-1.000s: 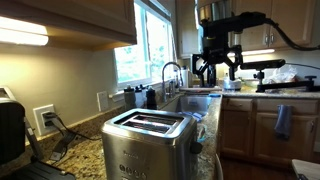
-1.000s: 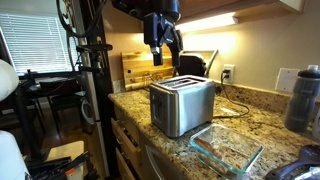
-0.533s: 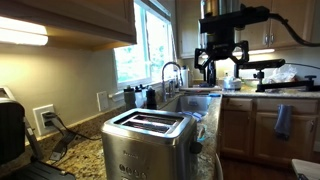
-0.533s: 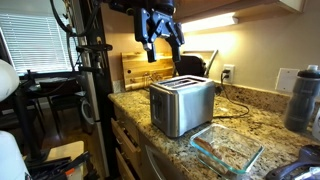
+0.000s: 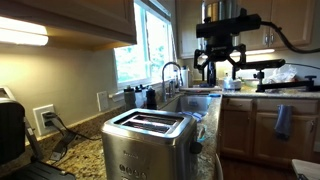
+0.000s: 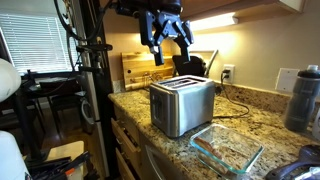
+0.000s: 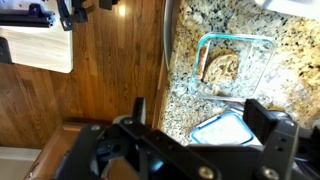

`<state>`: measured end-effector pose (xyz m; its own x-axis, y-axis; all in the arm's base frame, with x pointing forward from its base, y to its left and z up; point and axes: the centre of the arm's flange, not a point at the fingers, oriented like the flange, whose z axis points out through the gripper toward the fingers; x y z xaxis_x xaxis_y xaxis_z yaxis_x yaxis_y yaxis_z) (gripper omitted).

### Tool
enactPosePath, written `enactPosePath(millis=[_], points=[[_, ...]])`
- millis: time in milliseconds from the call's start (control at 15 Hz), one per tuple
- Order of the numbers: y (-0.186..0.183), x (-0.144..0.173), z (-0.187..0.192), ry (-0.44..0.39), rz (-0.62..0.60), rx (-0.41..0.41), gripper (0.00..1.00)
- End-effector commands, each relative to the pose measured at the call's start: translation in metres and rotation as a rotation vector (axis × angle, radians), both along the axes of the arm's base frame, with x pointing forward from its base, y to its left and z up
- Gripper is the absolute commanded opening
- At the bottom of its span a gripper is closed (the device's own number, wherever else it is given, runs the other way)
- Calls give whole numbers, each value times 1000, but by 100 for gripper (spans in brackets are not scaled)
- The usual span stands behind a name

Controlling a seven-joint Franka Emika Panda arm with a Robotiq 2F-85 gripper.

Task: Put the slice of bread in the toaster

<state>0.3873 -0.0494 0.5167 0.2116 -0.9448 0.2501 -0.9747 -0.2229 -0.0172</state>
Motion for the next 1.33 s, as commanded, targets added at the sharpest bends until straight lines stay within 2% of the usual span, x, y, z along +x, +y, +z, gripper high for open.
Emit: enactPosePath(millis=[0, 533, 1267], points=[[-23, 8, -17, -26, -42, -20, 100], [-69, 29, -44, -28, -97, 24, 100], [-58, 36, -67, 7, -90, 52, 100]])
